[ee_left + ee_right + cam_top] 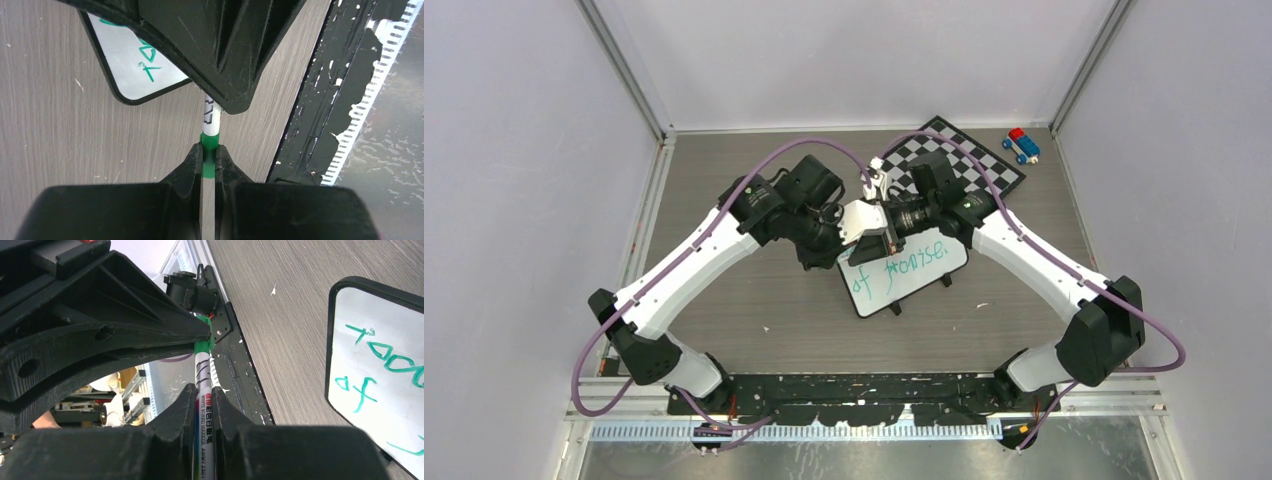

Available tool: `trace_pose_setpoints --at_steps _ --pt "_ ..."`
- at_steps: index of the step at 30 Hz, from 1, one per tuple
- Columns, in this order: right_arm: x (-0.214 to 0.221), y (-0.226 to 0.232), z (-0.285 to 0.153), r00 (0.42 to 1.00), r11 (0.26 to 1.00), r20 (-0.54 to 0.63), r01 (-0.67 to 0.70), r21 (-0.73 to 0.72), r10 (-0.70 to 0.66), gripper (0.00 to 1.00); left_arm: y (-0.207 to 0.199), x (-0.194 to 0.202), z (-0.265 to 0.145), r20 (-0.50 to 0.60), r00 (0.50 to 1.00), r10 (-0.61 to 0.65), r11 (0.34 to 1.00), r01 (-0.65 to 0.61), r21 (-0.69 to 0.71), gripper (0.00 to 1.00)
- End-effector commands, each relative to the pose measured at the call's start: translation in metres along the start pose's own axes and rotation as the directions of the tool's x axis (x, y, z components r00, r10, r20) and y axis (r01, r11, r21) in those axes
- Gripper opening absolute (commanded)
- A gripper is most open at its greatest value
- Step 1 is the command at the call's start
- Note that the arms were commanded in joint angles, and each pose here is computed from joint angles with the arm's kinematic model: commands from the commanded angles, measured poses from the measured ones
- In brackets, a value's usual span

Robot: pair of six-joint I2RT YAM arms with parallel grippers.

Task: Write a sentence on the whiteboard
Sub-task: Close the whiteboard marker at the center of the board.

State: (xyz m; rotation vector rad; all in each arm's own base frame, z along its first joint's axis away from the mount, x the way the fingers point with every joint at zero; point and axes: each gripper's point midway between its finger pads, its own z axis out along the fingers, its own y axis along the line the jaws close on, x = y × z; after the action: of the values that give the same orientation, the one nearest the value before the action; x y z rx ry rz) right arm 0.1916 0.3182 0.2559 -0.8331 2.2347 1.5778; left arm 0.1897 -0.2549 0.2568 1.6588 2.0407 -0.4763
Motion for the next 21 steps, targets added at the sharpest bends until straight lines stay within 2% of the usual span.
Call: trace_pose_setpoints --at_steps 1,4,5,11,14,18,21 --pt "-0.003 -0.007 0.019 1.000 1.000 -0.005 -0.025 0.007 0.025 0.00 0.009 -0.108 -0.027 0.379 0.915 0.139 0.989 -0.109 -0.102 0.00" --pt "-0.006 -0.007 0.013 1.000 1.000 -0.003 0.004 0.030 -0.004 0.00 0.010 -0.099 -0.026 0.352 0.924 0.151 0.987 -0.118 -0.112 0.00" --pt "-0.010 -0.008 0.008 1.000 0.999 0.008 0.009 0.035 -0.009 0.00 0.009 -0.094 -0.026 0.338 0.928 0.157 0.986 -0.126 -0.112 0.03" --pt "-0.035 -0.010 -0.032 0.995 0.999 0.097 0.019 0.032 -0.022 0.00 0.020 -0.051 -0.040 0.285 0.956 0.074 0.996 -0.058 -0.065 0.41" --pt "-0.040 -0.006 -0.047 0.990 0.999 0.131 0.041 0.030 -0.044 0.00 0.023 -0.030 -0.048 0.282 0.959 0.027 0.998 -0.012 -0.056 0.52" --pt "-0.033 0.005 -0.053 0.991 0.998 0.118 0.069 -0.008 -0.068 0.00 0.025 -0.013 -0.052 0.292 0.956 -0.032 0.998 0.045 -0.037 0.61" --pt "-0.027 0.014 -0.052 0.993 0.996 0.102 0.064 -0.054 -0.058 0.00 0.028 -0.007 -0.049 0.293 0.956 -0.026 0.998 0.043 -0.054 0.64"
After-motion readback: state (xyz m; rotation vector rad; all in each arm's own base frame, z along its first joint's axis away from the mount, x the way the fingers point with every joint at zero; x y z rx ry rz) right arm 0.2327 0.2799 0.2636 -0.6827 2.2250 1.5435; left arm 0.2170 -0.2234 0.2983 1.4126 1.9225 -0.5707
